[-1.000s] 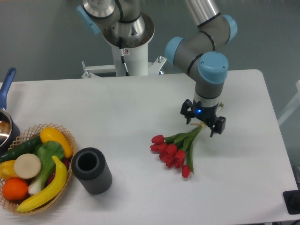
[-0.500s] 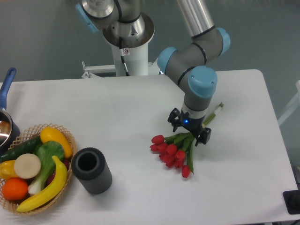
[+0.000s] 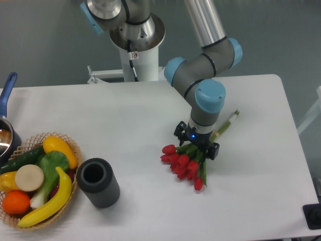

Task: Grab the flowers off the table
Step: 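Close the gripper around the red tulip stems, then lift the grasped tulip bunch up off the table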

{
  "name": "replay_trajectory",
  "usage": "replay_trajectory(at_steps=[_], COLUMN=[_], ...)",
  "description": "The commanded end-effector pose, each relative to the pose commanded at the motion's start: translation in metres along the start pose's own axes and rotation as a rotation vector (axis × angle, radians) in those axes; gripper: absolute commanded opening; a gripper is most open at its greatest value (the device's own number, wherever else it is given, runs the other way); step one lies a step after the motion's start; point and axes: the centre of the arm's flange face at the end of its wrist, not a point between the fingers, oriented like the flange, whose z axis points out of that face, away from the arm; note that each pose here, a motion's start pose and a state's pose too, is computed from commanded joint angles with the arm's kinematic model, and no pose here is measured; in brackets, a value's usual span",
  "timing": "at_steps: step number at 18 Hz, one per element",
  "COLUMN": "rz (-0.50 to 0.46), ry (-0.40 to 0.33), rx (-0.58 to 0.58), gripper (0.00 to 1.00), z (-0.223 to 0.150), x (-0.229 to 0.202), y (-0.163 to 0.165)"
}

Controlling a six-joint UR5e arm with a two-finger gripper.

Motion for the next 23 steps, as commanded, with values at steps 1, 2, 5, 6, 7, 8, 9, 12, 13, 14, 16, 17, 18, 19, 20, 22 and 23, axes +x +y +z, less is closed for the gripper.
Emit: replay_trajectory(at_steps=[1,2,5,6,7,8,9,12,13,14,16,17,18,19,20,22,23], rz=[-0.002,-0.004,-0.028,-0.055,-0.072,-0.075,-0.077,-0.095,-0.101,-0.109,-0.123,-0.131,-0.135,-0.145,-0.154,-0.166,-0.175], ry=[0.003,0.007,-0.007,-0.015,-0.025,-0.035,-0.045,-0.088,-0.1,-0.111,-0.134,-0.149,-0.165,-0.187,-0.198,-0.231,-0.246], rx=[-0.001,-0.002,-0.004,-0.001,0.003,0.005,0.009,0.027,0.03,0.035,0.043,0.048,0.054,0.06,0.062,0.07,0.073], gripper=[0.8,0.67,0.33,0.22,0.13,0.04,0.0,0.0,0.0,0.0,0.0,0.0,0.0,0.0,0.0,0.0,0.0], z=[0.002,0.005,-0.003,-0.007,-0.013,-0.02,-0.027,-0.052,-0.059,-0.065,-0.079,-0.088,-0.097,-0.109,-0.117,-0.134,-0.141], x=[-0.001,0.0,0.0,-0.001,-0.001,-0.001,0.0,-0.003,-0.005,-0.006,-0.008,-0.011,-0.016,-0.025,-0.033,-0.047,-0.053], y=[0.0,0.0,-0.001,-0.001,-0.002,-0.003,-0.003,-0.005,-0.005,-0.005,-0.003,0.001,0.003,0.007,0.011,0.018,0.023])
